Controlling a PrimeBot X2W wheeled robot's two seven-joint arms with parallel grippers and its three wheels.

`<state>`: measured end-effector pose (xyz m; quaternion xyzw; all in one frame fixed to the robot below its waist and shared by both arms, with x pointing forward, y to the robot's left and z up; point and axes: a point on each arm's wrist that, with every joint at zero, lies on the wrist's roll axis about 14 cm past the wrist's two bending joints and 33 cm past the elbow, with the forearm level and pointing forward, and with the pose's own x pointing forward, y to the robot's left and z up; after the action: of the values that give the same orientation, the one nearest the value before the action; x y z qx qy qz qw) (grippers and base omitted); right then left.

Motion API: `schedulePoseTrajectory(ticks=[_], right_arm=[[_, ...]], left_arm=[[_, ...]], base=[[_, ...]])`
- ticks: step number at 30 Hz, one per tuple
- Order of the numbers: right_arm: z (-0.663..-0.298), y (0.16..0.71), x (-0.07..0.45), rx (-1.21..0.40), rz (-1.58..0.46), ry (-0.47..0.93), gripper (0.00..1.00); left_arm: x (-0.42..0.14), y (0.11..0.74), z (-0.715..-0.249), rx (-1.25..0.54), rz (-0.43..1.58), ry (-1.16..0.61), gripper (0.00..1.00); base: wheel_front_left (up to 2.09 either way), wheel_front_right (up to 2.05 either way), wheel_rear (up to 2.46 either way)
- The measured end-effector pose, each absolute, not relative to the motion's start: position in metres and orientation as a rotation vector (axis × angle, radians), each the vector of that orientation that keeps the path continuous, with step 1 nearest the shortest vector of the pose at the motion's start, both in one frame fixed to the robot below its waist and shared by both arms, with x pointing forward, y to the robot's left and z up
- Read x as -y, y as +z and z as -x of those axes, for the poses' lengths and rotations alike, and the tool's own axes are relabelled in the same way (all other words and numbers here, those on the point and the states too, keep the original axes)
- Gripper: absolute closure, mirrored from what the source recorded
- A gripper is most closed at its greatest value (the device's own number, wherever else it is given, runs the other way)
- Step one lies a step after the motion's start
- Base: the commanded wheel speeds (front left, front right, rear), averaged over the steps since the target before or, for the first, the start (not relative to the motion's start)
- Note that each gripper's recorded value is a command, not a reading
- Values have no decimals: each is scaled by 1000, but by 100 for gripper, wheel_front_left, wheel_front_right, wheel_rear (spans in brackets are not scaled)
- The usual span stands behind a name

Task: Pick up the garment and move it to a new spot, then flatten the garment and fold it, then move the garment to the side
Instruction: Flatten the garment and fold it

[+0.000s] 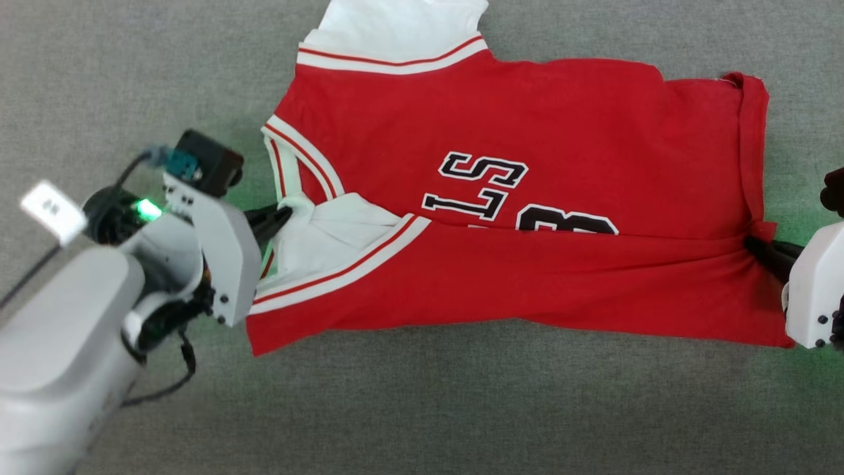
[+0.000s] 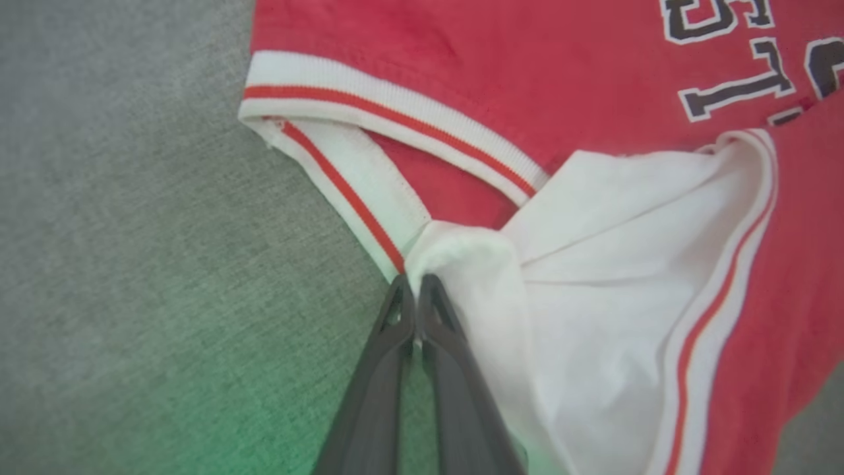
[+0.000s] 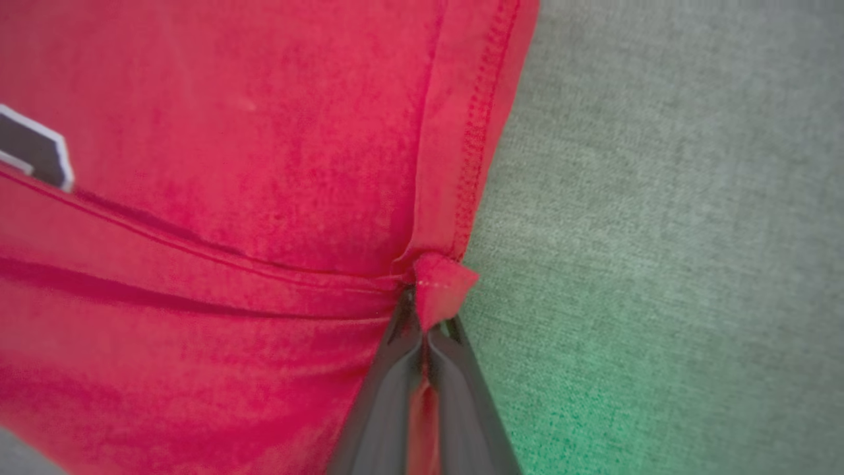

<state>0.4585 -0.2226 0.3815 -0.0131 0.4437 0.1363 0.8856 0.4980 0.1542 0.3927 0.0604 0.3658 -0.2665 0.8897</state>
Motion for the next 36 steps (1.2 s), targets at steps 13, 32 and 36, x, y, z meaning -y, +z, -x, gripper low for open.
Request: schedulePoseTrajectory(ticks=[13, 32, 36], right_arm=[[-473, 374, 218, -943, 43, 298, 100], [-475, 371, 214, -1001, 58, 291, 0], [-473, 377, 215, -998, 69, 280, 0]], left_arm=[[-158, 373, -502, -1193, -99, -461, 100], [-158, 400, -513, -1128, -120, -404, 0], [-167, 412, -511, -1094, -136, -379, 0]], base=[[0, 0, 0], [0, 0, 0], [0, 0, 0]])
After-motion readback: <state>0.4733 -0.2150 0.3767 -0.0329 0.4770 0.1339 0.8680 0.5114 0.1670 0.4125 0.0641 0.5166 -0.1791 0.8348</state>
